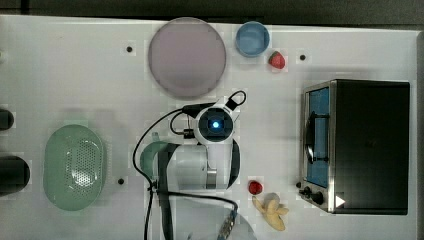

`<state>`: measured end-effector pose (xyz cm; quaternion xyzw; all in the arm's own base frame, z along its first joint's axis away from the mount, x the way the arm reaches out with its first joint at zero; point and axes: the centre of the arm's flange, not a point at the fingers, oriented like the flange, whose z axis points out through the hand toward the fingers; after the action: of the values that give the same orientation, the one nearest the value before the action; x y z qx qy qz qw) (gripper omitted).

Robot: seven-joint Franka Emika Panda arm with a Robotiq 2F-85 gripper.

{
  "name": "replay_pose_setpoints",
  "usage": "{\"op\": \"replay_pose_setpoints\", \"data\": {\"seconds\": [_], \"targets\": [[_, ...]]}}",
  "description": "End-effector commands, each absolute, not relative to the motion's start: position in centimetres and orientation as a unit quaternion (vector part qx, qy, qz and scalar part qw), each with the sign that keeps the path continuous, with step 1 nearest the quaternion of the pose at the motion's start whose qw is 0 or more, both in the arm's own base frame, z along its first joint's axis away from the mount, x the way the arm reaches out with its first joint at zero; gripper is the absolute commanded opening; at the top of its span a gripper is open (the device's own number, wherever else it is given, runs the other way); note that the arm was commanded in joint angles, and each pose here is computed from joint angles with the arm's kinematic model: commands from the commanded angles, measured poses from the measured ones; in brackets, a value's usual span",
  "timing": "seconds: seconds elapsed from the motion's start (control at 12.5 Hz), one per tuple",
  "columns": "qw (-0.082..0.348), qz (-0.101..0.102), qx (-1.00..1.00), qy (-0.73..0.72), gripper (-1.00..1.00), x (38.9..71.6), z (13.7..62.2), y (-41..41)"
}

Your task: Pick Ketchup from the table and place it in strainer.

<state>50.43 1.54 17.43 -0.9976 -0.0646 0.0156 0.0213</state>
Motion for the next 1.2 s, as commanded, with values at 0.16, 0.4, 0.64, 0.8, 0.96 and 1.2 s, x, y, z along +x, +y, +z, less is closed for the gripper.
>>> {"op": "replay_pose_setpoints", "data": {"seconds": [0.16,0.4,0.64,0.8,0.96,1.2], "targets": [[0.02,0.0,-0.996,-0.088,0.69,50.2,16.0,0.8],[0.018,-0.015,-0.996,-0.087,0.16,50.8,17.4,0.8],[0.012,-0.038,-0.996,-0.08,0.16,51.6,22.6,0.6],[0.008,-0.034,-0.996,-0.085,0.16,51.6,27.7,1.0],[0.005,-0.013,-0.996,-0.093,0.16,51.2,33.3,2.2],[-0.002,0.027,-0.997,-0.066,0.16,50.2,40.1,5.3]]}}
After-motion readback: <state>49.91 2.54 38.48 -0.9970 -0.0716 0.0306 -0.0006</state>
